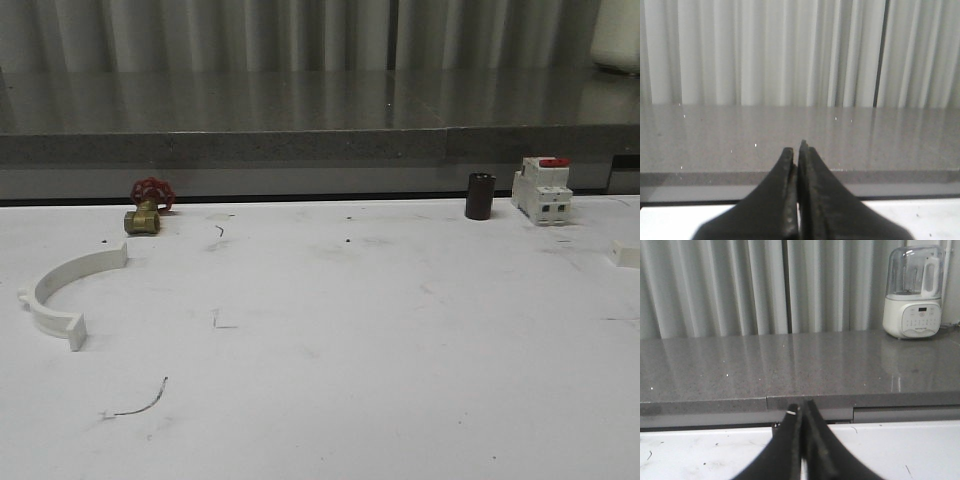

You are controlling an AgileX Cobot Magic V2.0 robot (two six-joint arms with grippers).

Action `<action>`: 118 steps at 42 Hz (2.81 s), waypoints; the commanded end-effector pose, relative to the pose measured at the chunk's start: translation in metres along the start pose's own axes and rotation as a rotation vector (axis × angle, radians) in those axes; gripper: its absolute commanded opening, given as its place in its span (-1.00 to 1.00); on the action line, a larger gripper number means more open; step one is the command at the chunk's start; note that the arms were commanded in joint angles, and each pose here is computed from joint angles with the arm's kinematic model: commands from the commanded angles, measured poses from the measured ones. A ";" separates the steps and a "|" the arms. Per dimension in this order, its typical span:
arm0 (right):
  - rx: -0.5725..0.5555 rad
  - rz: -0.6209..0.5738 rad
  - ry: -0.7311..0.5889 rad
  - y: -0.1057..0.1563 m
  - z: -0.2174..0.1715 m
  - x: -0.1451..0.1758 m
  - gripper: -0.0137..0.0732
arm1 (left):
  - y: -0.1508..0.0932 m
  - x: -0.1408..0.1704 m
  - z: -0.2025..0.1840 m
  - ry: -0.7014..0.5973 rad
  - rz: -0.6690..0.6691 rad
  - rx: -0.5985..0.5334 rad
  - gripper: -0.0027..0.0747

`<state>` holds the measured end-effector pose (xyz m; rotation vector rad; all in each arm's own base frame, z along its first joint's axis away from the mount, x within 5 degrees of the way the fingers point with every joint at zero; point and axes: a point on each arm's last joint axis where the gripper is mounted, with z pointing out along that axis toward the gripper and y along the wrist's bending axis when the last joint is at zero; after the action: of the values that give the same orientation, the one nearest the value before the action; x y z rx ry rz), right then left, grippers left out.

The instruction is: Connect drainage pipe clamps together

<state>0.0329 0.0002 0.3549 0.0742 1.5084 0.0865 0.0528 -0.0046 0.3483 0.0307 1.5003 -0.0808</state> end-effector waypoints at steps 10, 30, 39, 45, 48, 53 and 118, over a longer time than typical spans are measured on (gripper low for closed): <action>0.038 -0.014 0.269 -0.001 0.050 0.001 -0.84 | 0.001 0.003 0.050 0.230 -0.011 -0.003 -0.98; 0.064 -0.038 0.616 -0.006 0.102 0.040 -0.84 | 0.003 0.034 0.091 0.455 -0.001 -0.011 -0.98; 0.065 -0.043 0.649 -0.006 0.103 0.043 -0.84 | 0.004 0.035 0.090 0.467 0.038 -0.017 -0.98; 0.065 -0.043 0.653 -0.006 0.103 0.044 -0.81 | 0.004 0.035 0.090 0.467 0.038 -0.017 -0.98; 0.066 -0.042 0.656 -0.006 0.103 0.044 -0.66 | 0.004 0.035 0.090 0.467 0.038 -0.017 -0.96; 0.066 -0.042 0.661 -0.006 0.103 0.044 -0.20 | 0.004 0.035 0.090 0.467 0.038 -0.017 -0.70; 0.067 -0.042 0.667 -0.006 0.102 0.045 0.49 | -0.016 0.149 0.297 1.247 0.042 0.073 0.41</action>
<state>0.1337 0.0006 0.3022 0.0770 2.2618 0.0413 0.3484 -0.0407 0.2065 0.2053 2.8145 -0.0622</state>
